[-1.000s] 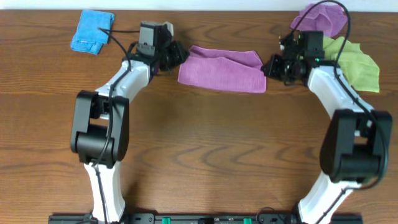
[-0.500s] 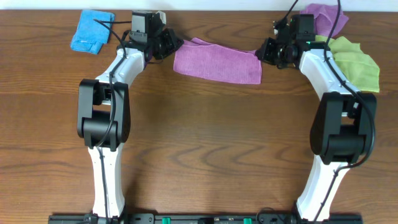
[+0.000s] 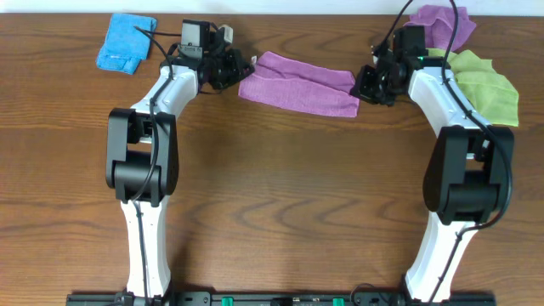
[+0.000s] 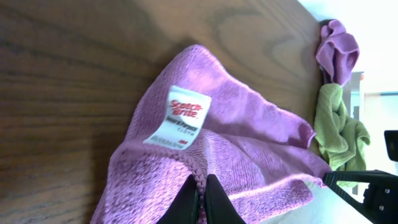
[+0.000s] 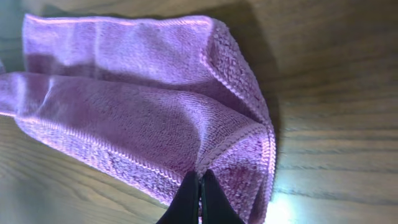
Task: Fold the cloth
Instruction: 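Lift the bottom edge with both grippers and fold it up over the top, then lower the folded edge onto the top edge and open both grippers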
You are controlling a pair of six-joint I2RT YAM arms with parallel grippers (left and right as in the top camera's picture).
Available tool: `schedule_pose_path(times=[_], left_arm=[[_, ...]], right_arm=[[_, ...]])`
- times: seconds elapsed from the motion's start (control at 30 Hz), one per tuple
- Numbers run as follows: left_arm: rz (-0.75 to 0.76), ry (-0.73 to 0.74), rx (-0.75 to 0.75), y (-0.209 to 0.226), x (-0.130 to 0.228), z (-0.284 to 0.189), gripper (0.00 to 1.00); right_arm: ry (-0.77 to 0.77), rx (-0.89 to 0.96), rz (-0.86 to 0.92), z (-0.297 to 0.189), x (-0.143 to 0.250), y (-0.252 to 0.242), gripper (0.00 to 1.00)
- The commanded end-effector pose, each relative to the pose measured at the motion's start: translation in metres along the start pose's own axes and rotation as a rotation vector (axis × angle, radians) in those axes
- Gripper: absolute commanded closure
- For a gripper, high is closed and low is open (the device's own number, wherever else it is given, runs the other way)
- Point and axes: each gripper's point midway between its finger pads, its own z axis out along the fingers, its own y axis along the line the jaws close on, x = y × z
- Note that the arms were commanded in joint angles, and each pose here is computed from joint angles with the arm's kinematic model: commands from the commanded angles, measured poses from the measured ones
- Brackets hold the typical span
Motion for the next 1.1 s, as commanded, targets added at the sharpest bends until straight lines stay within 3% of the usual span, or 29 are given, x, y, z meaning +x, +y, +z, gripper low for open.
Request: schedule_pose_path(times=[0.0,0.73,0.77,0.8,0.83,0.87,0.9,0.97,1.07], left_arm=[[0.032,-0.02,-0.006,0.002,-0.009,-0.004,0.94],[0.077,-0.008,-0.008,0.004,-0.008,-0.006,0.94],[0.078,-0.007,-0.008,0.005,-0.007,-0.006,0.94],[0.078,-0.007,-0.008,0.005,-0.007,-0.006,0.94],[0.078,-0.005,-0.005,0.004,-0.007,-0.006,0.73],[0.078,-0.003,0.0,0.003,-0.007,-0.006,0.5],[0.082,0.0,0.008,0.002,-0.006,-0.006,0.41],[0.097,0.005,0.028,-0.003,-0.006,-0.008,0.36],[0.121,0.008,0.057,-0.011,-0.007,-0.013,0.27]], right_arm=[[-0.008,0.025,-0.02,0.001,-0.003,0.0,0.98],[0.025,0.052,-0.015,0.0,0.006,-0.006,0.98],[0.029,0.053,-0.014,0.0,0.006,-0.006,0.96],[0.032,0.053,-0.019,0.0,0.007,-0.006,0.76],[0.037,0.055,-0.017,0.0,0.009,-0.007,0.55],[0.042,0.057,-0.018,0.0,0.01,-0.007,0.46],[0.044,0.057,-0.023,0.0,0.01,-0.007,0.41],[0.046,0.057,-0.036,-0.001,0.011,-0.007,0.3],[0.037,0.055,-0.043,-0.005,0.008,-0.005,0.27]])
